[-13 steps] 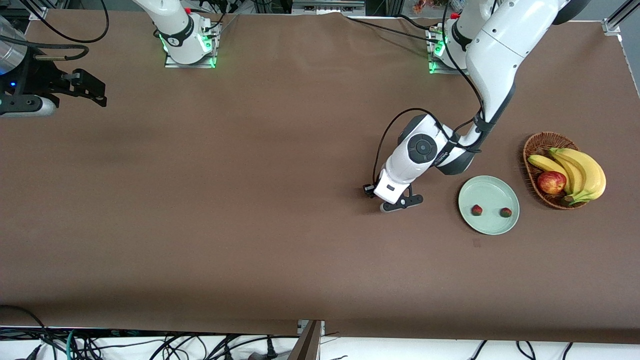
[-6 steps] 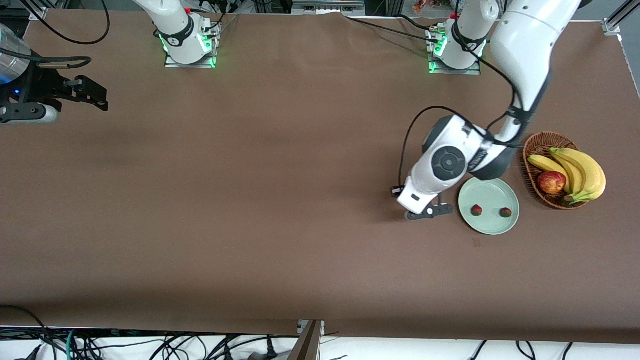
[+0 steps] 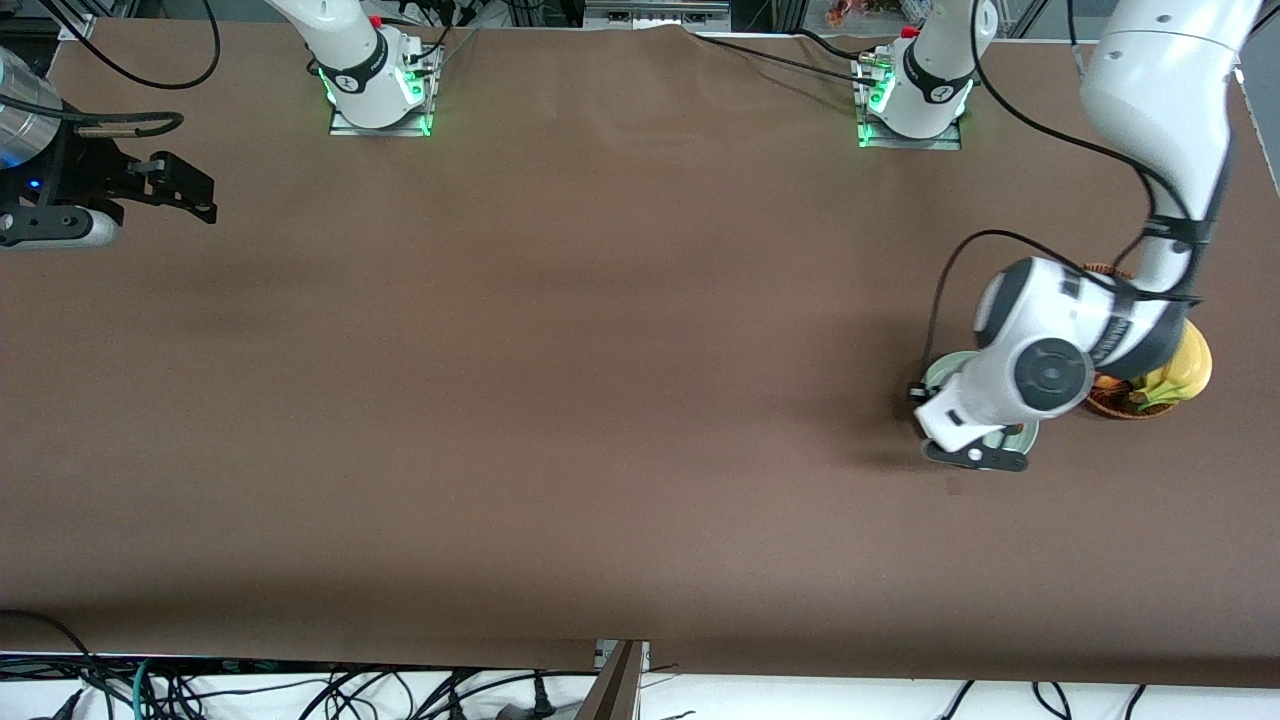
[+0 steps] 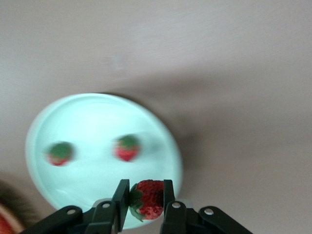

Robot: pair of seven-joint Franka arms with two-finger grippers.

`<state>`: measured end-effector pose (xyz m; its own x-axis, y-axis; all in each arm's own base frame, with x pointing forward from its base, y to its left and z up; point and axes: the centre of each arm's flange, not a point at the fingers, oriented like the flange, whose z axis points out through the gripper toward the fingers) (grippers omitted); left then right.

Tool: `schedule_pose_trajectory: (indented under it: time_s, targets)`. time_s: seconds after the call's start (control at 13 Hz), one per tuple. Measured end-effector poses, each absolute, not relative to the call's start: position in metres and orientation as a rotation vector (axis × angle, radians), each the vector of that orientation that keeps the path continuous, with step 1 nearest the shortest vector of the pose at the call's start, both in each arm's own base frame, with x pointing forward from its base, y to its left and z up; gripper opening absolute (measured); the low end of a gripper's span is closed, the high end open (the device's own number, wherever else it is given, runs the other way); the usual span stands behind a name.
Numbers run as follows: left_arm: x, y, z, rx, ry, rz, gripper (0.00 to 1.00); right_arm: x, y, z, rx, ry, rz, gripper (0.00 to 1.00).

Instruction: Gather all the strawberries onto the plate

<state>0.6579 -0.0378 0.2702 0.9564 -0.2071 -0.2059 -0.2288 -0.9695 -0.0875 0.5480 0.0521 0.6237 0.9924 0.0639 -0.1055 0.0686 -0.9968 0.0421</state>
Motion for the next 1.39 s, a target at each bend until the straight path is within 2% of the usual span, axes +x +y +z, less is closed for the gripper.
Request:
schedule_pose_trajectory:
  time_s: [0.15,0.31,0.54,0.77,0.85,1.08,1.39]
  targets:
    - [0.657,0.019,0.267,-3.007,0.417,0.326,0.32,0.548,0.052,0.624,3.090,0.103,-0.161,1.00]
    - [0.650,0.041,0.257,-3.018,0.432,0.346,0.37,0.548,0.052,0.624,3.091,0.104,-0.157,1.00]
    - [0.649,0.025,0.256,-3.022,0.471,0.346,0.64,0.549,0.053,0.624,3.092,0.104,-0.155,1.00]
    - [0.658,0.001,0.275,-3.033,0.522,0.267,0.97,0.549,0.053,0.624,3.093,0.104,-0.153,1.00]
    - [0.666,-0.010,0.295,-3.036,0.542,0.202,1.00,0.549,0.053,0.624,3.093,0.104,-0.153,1.00]
    - [0.683,-0.024,0.364,-3.022,0.551,0.046,1.00,0.549,0.053,0.624,3.093,0.104,-0.152,1.00]
    - [0.671,-0.018,0.457,-3.013,0.460,0.130,1.00,0.549,0.053,0.624,3.094,0.104,-0.151,1.00]
